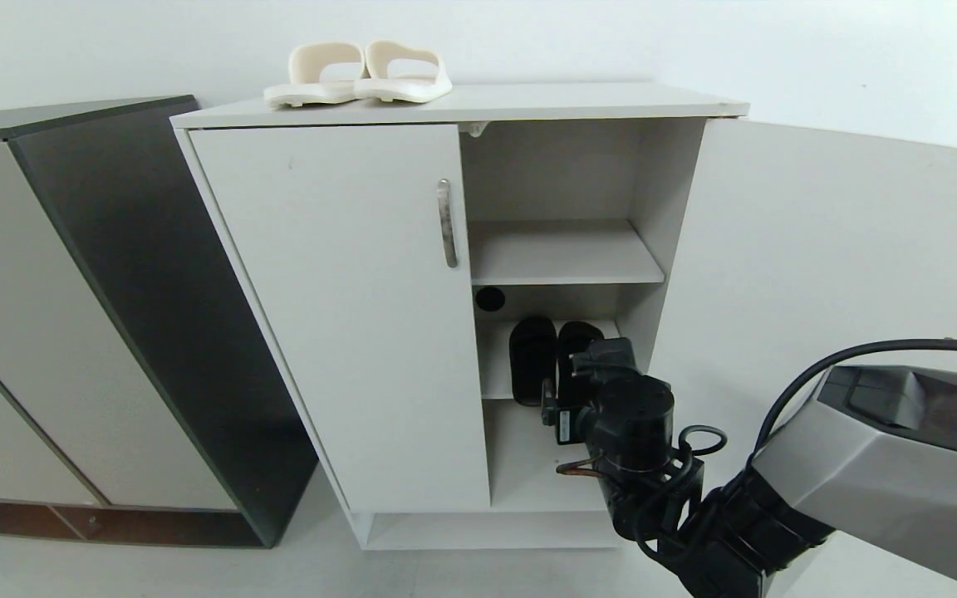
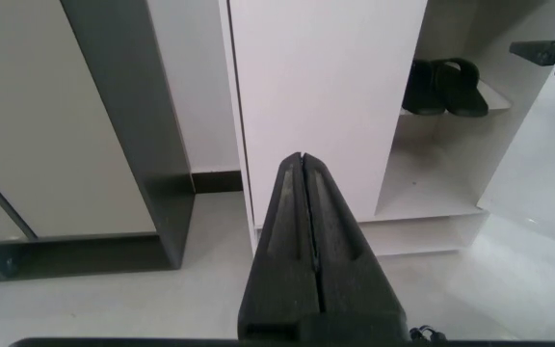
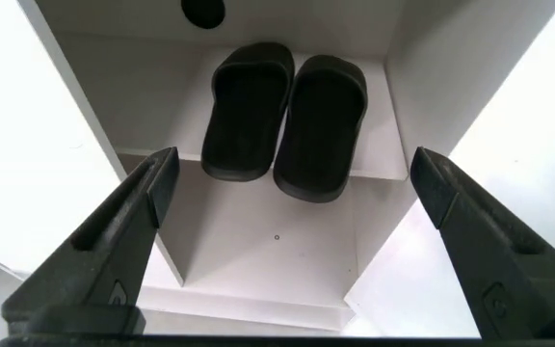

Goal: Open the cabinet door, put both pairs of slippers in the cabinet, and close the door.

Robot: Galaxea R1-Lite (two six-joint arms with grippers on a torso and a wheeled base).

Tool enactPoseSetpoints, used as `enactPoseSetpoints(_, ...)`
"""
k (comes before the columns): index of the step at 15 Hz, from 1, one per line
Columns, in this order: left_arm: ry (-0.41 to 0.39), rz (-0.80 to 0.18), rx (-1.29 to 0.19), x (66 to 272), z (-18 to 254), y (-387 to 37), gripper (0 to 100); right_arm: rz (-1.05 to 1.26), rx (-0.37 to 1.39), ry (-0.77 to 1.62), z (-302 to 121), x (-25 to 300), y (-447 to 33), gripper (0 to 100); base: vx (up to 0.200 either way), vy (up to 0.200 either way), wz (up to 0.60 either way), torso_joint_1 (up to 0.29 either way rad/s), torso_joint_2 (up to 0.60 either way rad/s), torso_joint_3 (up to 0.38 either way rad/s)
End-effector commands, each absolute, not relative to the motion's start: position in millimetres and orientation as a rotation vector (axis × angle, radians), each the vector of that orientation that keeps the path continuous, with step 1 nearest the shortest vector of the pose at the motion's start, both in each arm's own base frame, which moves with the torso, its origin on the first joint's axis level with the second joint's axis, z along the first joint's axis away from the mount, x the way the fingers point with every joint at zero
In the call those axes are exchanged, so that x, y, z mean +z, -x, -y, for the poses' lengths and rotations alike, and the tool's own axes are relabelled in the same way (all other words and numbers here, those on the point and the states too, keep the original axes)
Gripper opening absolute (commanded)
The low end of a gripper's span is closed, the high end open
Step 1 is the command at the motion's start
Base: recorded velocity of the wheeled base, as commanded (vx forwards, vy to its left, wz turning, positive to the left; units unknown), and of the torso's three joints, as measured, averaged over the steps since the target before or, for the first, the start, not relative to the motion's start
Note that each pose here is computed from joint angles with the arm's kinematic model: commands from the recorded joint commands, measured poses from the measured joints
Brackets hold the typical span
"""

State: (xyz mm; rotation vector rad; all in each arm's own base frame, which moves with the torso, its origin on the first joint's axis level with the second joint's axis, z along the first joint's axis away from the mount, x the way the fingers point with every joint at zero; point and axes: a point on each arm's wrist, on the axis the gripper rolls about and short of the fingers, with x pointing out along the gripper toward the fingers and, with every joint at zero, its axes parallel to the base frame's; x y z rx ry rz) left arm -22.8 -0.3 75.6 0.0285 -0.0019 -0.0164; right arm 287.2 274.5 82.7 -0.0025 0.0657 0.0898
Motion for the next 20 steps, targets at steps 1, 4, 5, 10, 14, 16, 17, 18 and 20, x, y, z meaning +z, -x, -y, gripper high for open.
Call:
enactPoseSetpoints(1,-0.028,0.002,-0.017,76,0,23,0,-0.072,0.085,0.008,-274,79,-289,100,0.000,0.200,0.00,-0.002,0.00,0.002)
enactPoseSetpoints(4,-0.028,0.002,-0.015,76,0,23,0,-0.075,0.087,0.011,-274,78,-288,100,0.000,0.200,0.00,0.007,0.00,0.006)
enactPoseSetpoints(5,-0.028,0.000,-0.015,76,0,23,0,-0.065,0.099,-0.002,-272,82,-287,100,0.000,0.200,0.00,0.017,0.00,0.002)
enactPoseSetpoints(10,-0.028,0.000,-0.017,76,0,23,0,-0.065,0.336,-0.015,-260,99,-254,100,0.000,0.200,0.00,0.001,0.00,0.005)
enactPoseSetpoints(14,-0.028,0.002,-0.015,76,0,23,0,-0.073,0.364,-0.010,-259,101,-247,100,0.000,0.200,0.00,0.004,0.00,0.004)
enactPoseSetpoints(16,-0.028,0.000,-0.017,76,0,23,0,-0.070,0.366,-0.010,-259,102,-247,100,0.000,0.200,0.00,0.002,0.00,0.002)
enactPoseSetpoints(17,-0.028,0.000,-0.017,76,0,23,0,-0.072,0.365,-0.009,-258,101,-247,100,0.000,0.200,0.00,-0.002,0.00,0.002)
enactPoseSetpoints(18,-0.028,0.002,-0.017,76,0,23,0,-0.071,0.363,-0.008,-258,101,-247,100,0.000,0.000,0.00,0.000,0.00,0.000)
enactPoseSetpoints(20,-0.028,0.002,-0.017,76,0,23,0,-0.070,0.363,-0.009,-258,101,-247,100,0.000,0.000,0.00,0.000,0.00,0.000)
